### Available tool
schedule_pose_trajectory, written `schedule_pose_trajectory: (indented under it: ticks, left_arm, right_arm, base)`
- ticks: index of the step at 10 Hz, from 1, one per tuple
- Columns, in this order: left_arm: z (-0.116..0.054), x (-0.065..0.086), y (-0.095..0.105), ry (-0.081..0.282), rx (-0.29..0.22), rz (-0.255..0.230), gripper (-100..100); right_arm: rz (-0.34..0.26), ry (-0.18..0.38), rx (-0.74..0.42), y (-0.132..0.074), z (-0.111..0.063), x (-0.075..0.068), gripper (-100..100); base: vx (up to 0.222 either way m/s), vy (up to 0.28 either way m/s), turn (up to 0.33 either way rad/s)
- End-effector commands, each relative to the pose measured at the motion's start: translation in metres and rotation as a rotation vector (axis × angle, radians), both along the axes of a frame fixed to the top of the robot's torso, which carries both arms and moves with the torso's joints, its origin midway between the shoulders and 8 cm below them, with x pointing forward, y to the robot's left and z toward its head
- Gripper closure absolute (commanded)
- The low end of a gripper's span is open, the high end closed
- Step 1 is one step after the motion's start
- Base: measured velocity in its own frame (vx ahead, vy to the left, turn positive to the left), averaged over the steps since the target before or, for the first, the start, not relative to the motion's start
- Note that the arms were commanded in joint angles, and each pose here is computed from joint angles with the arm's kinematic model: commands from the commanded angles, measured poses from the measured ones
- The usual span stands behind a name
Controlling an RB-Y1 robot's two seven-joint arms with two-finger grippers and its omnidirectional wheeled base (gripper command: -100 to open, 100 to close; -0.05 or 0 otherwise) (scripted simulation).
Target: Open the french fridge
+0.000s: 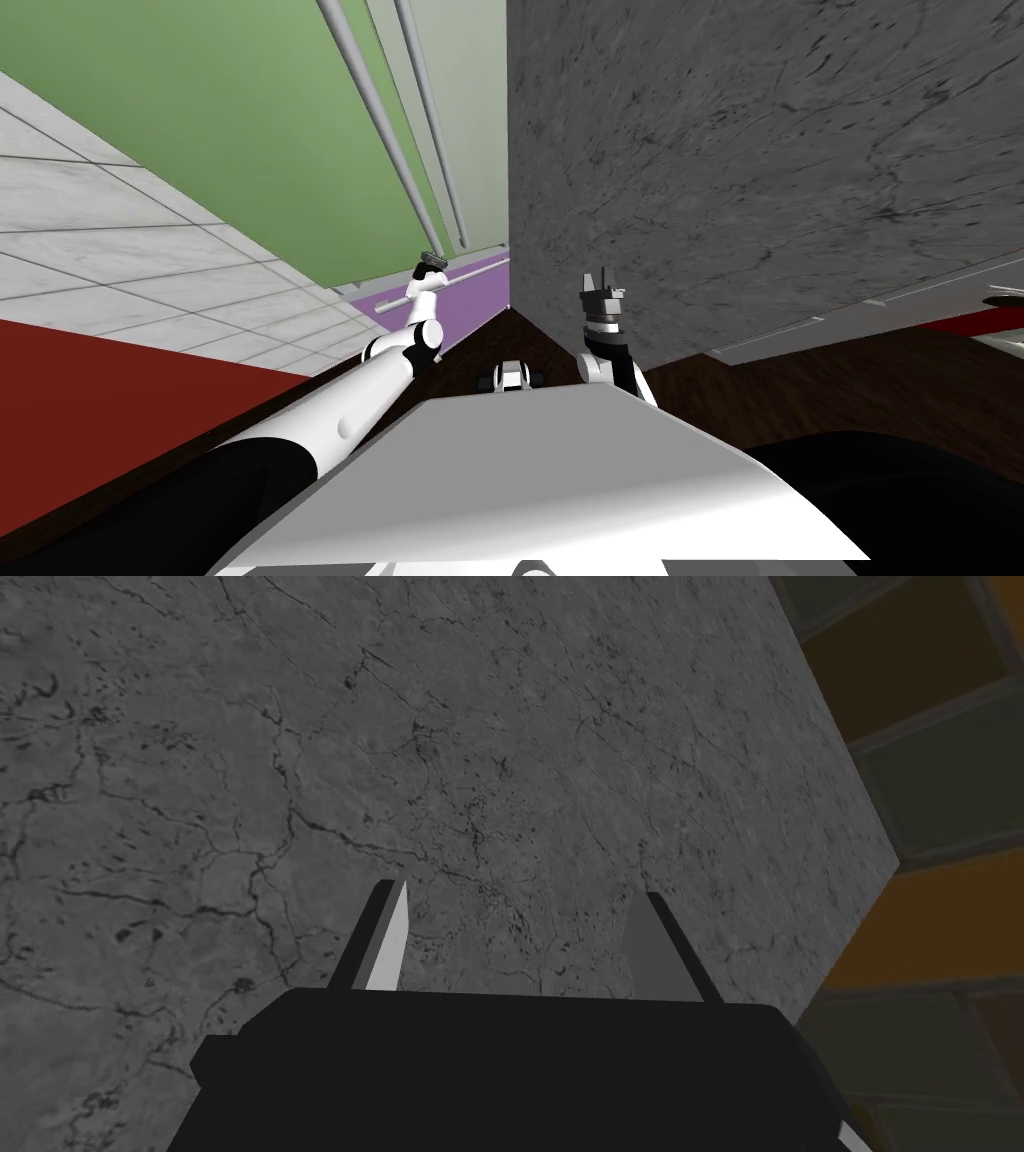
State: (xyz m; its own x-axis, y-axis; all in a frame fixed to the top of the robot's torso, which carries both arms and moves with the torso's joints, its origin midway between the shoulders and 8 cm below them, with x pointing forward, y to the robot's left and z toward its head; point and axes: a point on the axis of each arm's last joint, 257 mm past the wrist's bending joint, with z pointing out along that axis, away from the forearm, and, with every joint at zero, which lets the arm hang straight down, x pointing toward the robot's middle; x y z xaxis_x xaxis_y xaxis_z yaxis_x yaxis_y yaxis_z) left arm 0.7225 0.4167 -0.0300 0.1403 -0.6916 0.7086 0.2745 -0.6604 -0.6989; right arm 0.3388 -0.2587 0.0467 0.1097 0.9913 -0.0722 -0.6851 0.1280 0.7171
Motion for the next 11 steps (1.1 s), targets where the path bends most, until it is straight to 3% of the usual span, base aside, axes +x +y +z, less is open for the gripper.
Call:
schedule_pose_trajectory:
  ticks: [1,5,6,8,10,11]
  left_arm:
    - [0.001,0.007,-0.027,0.001,-0.001,-0.041,100]
    - [0.003,0.021,-0.094,0.003,0.001,-0.14,100]
    - [0.003,0.021,-0.094,0.003,0.001,-0.14,100]
    - [0.004,0.025,-0.128,0.003,0.002,-0.189,100]
    - [0.0,0.025,-0.119,0.007,0.001,-0.18,100]
    - [-0.006,0.026,-0.137,0.016,-0.001,-0.206,100]
  right_arm:
    - [0.0,0.0,0.0,0.0,0.0,0.0,0]
    - [0.0,0.0,0.0,0.0,0.0,0.0,0]
    - [0.0,0.0,0.0,0.0,0.0,0.0,0]
    - [0.0,0.0,0.0,0.0,0.0,0.0,0]
    - [0.0,0.0,0.0,0.0,0.0,0.0,0]
    - [0.0,0.0,0.0,0.0,0.0,0.0,0]
  base:
    - [-0.169,0.142,-0.076]
    - [-0.237,0.196,-0.124]
    - [-0.205,0.163,-0.084]
    - [-0.213,0.145,-0.096]
    - [-0.118,0.095,-0.049]
    - [-0.1,0.115,-0.065]
